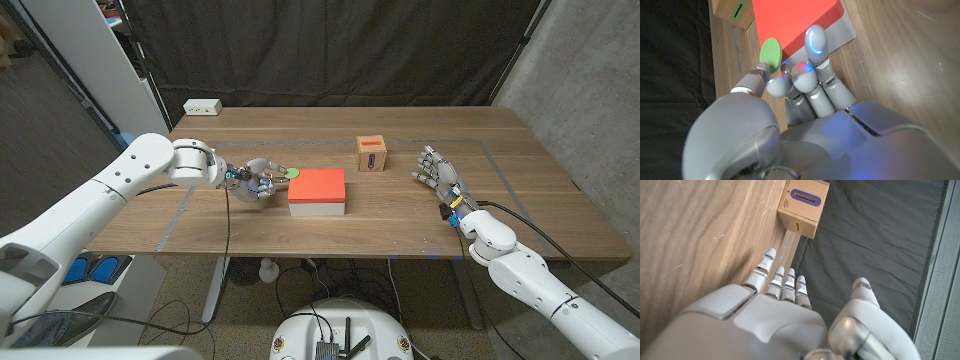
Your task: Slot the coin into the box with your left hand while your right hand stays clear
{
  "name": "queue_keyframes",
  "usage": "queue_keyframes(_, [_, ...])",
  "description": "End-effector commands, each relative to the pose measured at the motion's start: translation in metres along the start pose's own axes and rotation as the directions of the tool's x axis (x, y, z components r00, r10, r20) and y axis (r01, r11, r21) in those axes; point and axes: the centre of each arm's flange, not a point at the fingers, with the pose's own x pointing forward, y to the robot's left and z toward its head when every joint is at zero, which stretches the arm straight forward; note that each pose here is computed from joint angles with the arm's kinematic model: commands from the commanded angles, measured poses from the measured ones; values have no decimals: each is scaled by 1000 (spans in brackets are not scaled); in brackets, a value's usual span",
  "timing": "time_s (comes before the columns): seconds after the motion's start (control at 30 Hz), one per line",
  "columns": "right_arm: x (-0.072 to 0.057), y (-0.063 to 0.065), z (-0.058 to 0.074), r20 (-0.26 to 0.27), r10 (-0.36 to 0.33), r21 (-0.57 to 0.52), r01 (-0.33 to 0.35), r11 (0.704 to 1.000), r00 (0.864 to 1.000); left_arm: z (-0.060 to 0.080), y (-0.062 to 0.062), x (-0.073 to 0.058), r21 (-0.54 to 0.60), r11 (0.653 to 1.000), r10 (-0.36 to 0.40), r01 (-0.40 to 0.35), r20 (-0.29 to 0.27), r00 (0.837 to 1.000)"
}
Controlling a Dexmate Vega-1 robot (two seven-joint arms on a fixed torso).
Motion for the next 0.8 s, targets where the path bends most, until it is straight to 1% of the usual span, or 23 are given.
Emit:
queue_keyframes(0.03, [0, 0, -3, -7, 1, 2, -1, 1000, 1000, -2, -1, 0, 2, 1000, -3, 3, 7, 1000])
queue_keyframes(0.8, [2, -1, -8, -17, 7, 9, -7, 1000, 1000, -2, -2, -1, -11, 1000, 2, -1, 24, 1000])
